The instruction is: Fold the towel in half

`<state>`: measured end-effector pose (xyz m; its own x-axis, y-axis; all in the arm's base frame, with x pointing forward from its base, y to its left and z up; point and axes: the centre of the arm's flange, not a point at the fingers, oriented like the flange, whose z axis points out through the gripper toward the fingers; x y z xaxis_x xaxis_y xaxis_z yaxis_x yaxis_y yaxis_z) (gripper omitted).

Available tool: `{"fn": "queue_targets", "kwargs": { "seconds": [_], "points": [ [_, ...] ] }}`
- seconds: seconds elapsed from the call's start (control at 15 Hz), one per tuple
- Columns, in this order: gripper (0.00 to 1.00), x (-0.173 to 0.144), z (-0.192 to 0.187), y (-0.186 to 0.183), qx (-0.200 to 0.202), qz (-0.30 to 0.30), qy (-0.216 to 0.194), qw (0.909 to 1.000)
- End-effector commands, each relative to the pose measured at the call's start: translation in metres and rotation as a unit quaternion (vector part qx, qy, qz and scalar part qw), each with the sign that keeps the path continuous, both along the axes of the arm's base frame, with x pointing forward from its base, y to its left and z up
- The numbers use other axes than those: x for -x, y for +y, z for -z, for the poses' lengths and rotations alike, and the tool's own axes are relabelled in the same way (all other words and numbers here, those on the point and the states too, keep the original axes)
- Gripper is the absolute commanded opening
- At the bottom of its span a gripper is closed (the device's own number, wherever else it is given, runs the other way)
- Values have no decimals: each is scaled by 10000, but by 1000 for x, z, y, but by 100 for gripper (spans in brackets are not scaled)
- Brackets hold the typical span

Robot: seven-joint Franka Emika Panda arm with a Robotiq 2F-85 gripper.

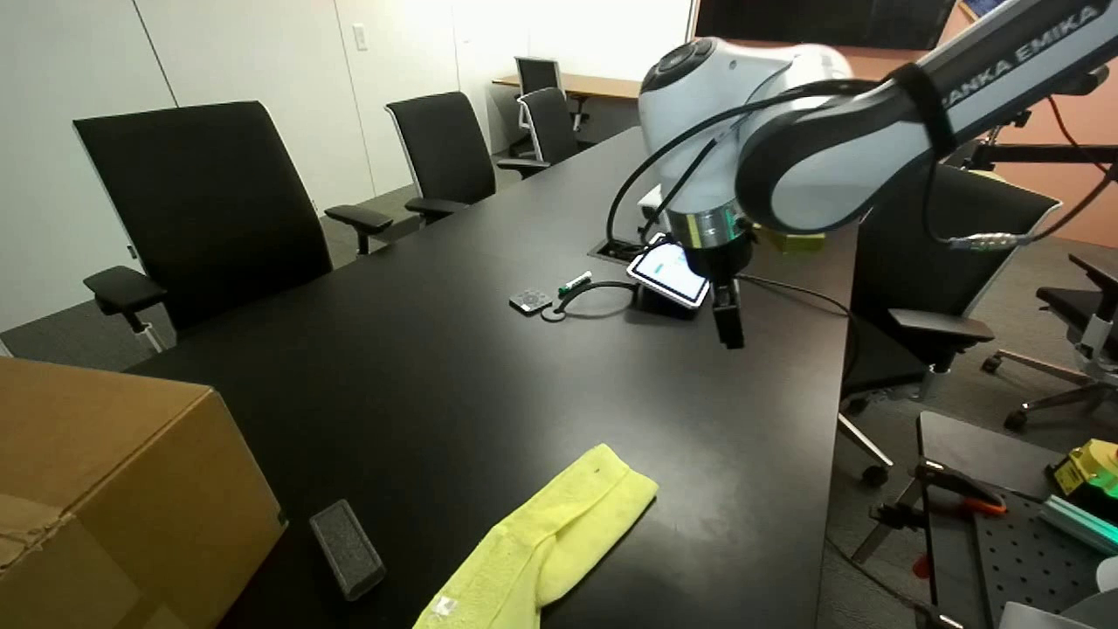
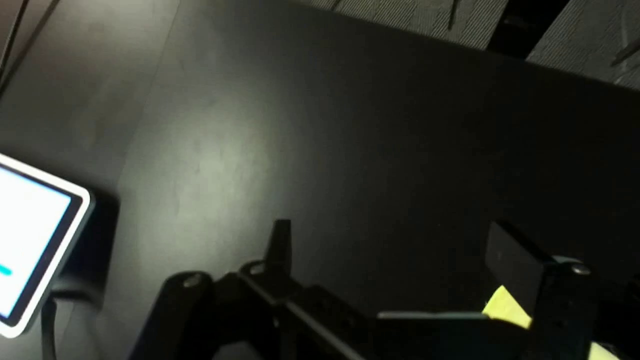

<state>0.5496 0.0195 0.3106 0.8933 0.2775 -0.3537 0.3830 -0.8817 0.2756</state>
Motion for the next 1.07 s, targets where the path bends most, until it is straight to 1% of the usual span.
{"fn": "queue_targets", "kwargs": {
  "seconds": [0.0,0.2,0.4,0.53,0.6,0.73,0.8,1.0],
  "points": [
    [100,65,-64,-25,-238,761,164,9967],
    [100,106,-109,-41,-425,1178,307,9917],
    [100,150,-155,-58,-654,1446,297,9869],
    [100,176,-182,-68,-819,1514,250,9848],
    [100,186,-190,-71,-897,1507,173,9844],
    [100,204,-207,-78,-1082,1425,-131,9838],
    [100,210,-214,-80,-1174,1372,-346,9829],
    [100,230,-228,-85,-1469,1240,-876,9774]
  ]
}}
